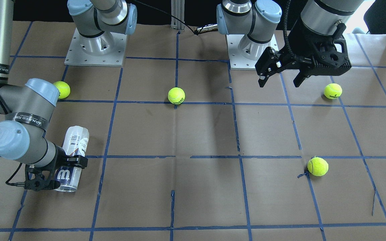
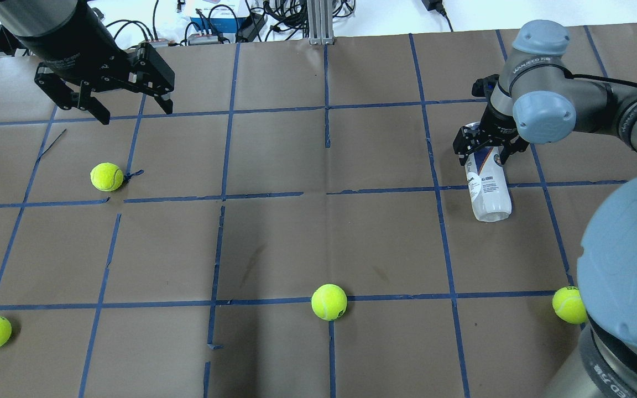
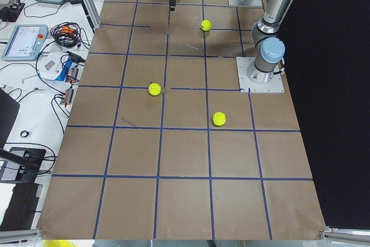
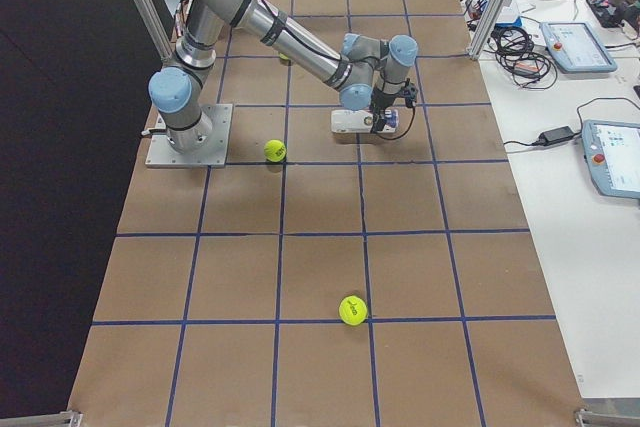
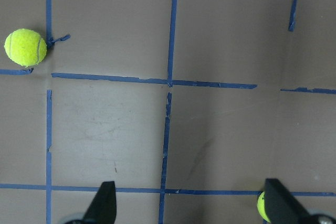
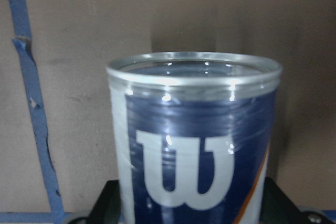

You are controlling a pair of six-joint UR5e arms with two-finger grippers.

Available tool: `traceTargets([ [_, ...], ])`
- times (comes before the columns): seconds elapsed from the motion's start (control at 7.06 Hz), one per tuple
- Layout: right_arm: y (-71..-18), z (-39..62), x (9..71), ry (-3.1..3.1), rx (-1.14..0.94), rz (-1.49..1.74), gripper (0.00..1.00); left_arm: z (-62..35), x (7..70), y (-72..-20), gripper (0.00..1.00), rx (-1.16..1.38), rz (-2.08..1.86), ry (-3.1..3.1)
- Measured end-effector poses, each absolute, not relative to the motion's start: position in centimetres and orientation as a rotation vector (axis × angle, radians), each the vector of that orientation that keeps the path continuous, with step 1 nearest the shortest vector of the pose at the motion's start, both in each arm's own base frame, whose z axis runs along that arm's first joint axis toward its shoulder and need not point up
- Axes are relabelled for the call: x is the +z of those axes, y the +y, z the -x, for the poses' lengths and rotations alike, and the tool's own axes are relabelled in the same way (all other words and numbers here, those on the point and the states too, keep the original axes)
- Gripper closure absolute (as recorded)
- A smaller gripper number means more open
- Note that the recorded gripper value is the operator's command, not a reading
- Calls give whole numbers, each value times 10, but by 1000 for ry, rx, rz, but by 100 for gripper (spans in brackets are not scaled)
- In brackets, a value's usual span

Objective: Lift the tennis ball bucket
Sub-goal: 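Close the right gripper on the can and carry it toward the table center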

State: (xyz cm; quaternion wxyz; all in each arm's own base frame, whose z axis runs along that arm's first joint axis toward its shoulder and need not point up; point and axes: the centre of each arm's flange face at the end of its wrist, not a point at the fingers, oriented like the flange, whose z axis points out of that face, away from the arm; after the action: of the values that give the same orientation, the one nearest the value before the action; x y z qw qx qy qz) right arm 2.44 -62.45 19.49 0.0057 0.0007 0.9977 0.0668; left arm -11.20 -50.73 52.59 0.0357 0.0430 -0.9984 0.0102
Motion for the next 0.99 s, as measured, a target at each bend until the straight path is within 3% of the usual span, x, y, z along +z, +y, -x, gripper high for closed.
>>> traceTargets([
  [0.57, -628, -31, 215, 3127, 168, 57, 32, 109, 529, -508, 0, 40, -142, -3067],
  [0.99, -647, -119, 258, 3106, 32, 507, 33, 107, 532, -510, 0, 49, -150, -3066],
])
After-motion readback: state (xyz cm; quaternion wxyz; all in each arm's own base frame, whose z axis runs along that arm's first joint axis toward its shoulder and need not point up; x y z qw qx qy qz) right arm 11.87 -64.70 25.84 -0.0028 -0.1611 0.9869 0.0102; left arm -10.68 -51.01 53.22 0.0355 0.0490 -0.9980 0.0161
